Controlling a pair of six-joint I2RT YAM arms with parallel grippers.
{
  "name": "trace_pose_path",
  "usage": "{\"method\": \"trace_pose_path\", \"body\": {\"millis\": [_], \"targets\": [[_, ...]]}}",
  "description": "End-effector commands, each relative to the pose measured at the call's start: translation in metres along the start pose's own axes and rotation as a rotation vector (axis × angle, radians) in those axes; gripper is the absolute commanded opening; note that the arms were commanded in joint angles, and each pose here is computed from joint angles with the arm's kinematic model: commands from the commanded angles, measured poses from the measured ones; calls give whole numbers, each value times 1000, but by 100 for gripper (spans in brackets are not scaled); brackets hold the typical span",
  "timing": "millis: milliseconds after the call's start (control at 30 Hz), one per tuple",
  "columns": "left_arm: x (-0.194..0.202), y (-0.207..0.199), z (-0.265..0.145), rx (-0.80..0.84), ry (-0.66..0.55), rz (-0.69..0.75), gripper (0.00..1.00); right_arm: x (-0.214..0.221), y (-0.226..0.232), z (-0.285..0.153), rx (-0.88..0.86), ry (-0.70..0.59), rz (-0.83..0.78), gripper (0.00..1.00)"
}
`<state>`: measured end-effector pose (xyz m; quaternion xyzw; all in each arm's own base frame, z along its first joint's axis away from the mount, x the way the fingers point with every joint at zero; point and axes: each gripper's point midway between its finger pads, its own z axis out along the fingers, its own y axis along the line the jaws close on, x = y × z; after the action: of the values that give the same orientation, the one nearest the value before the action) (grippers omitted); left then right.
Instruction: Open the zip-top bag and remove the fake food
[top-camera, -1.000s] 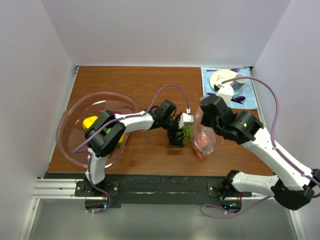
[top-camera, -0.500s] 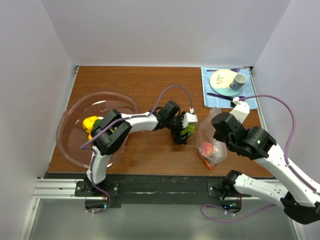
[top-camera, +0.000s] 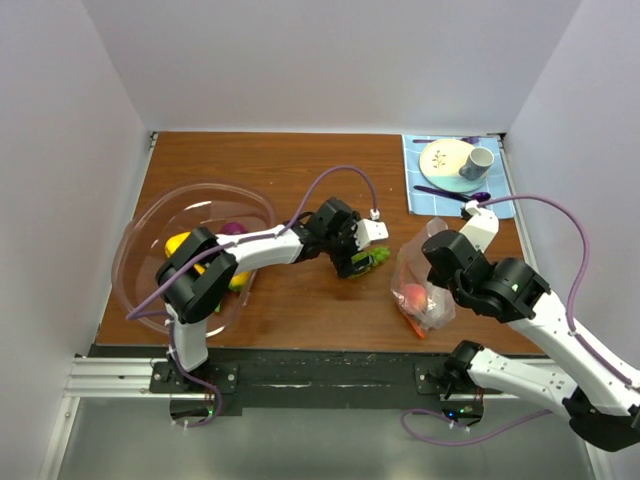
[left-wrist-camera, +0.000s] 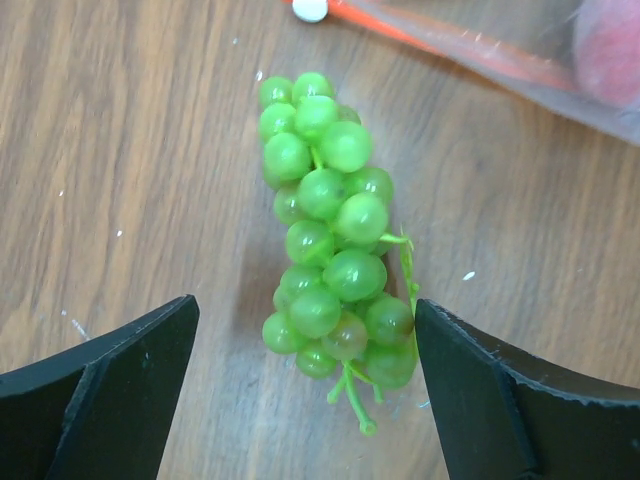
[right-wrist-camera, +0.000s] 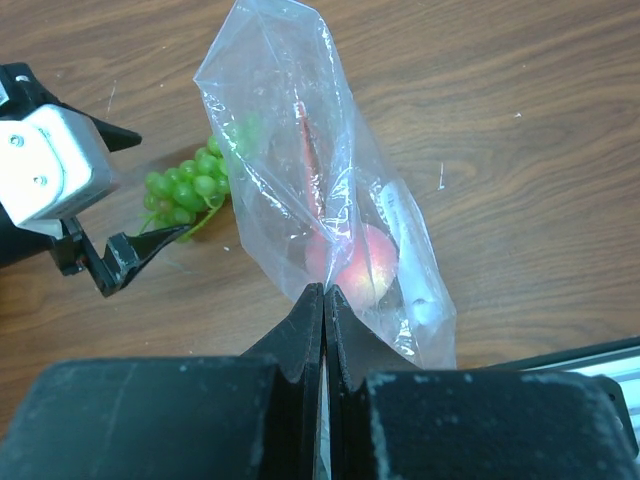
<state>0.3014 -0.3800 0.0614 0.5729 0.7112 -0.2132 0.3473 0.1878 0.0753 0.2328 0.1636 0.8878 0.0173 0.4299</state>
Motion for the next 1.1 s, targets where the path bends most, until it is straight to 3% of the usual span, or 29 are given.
{"method": "trace_pose_path", "body": {"millis": [0,67,133,233,267,333,367,400,667,833,933,1067], "targets": [[7,7,-2,-32,32,49,96,-8,-3,-3,-5,-39,63,0],[13,5,7,-28,71,26,100,-8,-5,-5,-8,-43,75,0],[22,7,19,-39,134,-2,100,-9,-7,-6,-9,-46,82,0],[22,0,29,-9,137,2,98,-8,-10,-7,-6,-47,83,0],[22,-3,30,11,134,3,89,-8,-11,-7,-3,-48,83,0],[14,-7,31,41,115,0,44,-7,-13,-7,0,-50,80,0],[14,-8,30,45,118,-9,31,-6,-13,-6,0,-51,81,0],[11,-9,30,53,115,-10,28,-5,-13,-6,1,-46,78,0],[-23,-7,-18,29,86,11,28,1,-13,-1,3,-35,64,0],[-51,18,-97,-63,6,-19,29,2,-10,1,-9,-36,64,0],[-33,67,-163,-187,-25,-105,30,4,-5,3,-24,-28,62,0],[6,97,-241,-374,-46,-150,32,4,3,4,-43,-23,60,0]]}}
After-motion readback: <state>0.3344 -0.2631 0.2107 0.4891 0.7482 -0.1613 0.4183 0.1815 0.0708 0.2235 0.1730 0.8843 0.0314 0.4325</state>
